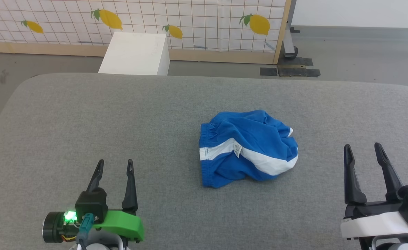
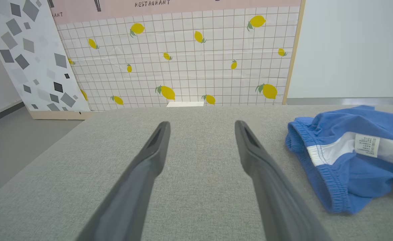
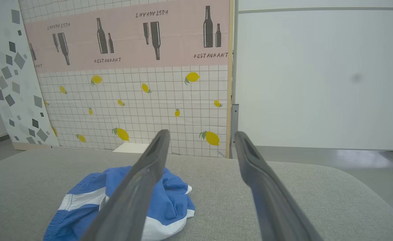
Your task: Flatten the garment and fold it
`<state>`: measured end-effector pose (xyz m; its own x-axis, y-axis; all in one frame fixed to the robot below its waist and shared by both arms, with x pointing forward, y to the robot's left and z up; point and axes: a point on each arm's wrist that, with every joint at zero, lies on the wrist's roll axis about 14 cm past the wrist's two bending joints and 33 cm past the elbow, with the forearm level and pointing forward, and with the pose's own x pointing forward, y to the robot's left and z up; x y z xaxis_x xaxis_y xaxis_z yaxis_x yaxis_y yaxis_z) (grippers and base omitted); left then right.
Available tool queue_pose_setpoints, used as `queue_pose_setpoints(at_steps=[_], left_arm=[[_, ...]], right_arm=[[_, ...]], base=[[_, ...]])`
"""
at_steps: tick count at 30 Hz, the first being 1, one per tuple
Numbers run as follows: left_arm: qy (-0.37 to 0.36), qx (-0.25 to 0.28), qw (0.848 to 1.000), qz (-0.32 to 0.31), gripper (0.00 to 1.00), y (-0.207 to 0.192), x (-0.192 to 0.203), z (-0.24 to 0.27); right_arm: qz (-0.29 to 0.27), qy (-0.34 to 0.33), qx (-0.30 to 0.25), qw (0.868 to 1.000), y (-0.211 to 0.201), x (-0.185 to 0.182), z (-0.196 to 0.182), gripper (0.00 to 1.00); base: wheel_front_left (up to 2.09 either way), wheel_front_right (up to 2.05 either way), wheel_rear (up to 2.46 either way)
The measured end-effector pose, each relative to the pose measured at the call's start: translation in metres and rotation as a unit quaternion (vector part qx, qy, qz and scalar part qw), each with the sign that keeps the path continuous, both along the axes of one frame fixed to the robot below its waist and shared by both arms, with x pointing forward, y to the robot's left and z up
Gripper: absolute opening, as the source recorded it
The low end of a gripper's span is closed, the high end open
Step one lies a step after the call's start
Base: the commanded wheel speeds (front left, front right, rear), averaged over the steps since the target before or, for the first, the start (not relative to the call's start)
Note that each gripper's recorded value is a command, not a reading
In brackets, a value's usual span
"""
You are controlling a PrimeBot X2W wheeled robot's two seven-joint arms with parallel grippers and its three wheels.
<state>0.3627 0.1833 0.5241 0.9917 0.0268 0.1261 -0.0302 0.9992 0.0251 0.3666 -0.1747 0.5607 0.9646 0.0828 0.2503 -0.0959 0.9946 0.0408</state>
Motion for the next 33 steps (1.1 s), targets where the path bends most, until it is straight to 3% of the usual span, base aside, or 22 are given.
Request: queue_pose_setpoints(at_steps=[14,24,30,33], left_arm=[[-0.001,0.006,1.000,-0.009,1.00,-0.002,0.002,0.000],[-0.058,0.030,0.991,-0.113,1.00,-0.036,0.059,0.049],[0.031,0.068,0.980,-0.185,1.00,-0.069,0.100,0.040],[0.101,0.045,0.964,-0.240,1.00,-0.101,0.104,0.023]], right_arm=[[0.002,0.007,0.000,1.000,0.001,-0.001,-0.004,1.00],[0.003,0.022,0.001,1.000,0.002,0.005,-0.014,1.00],[-0.002,0.035,0.002,0.999,-0.001,0.009,-0.023,1.00],[-0.005,0.036,0.002,0.999,-0.003,0.012,-0.024,1.00]], base=[[0.00,0.00,0.00],[0.00,0.00,0.00],[0.00,0.00,0.00],[0.00,0.00,0.00]])
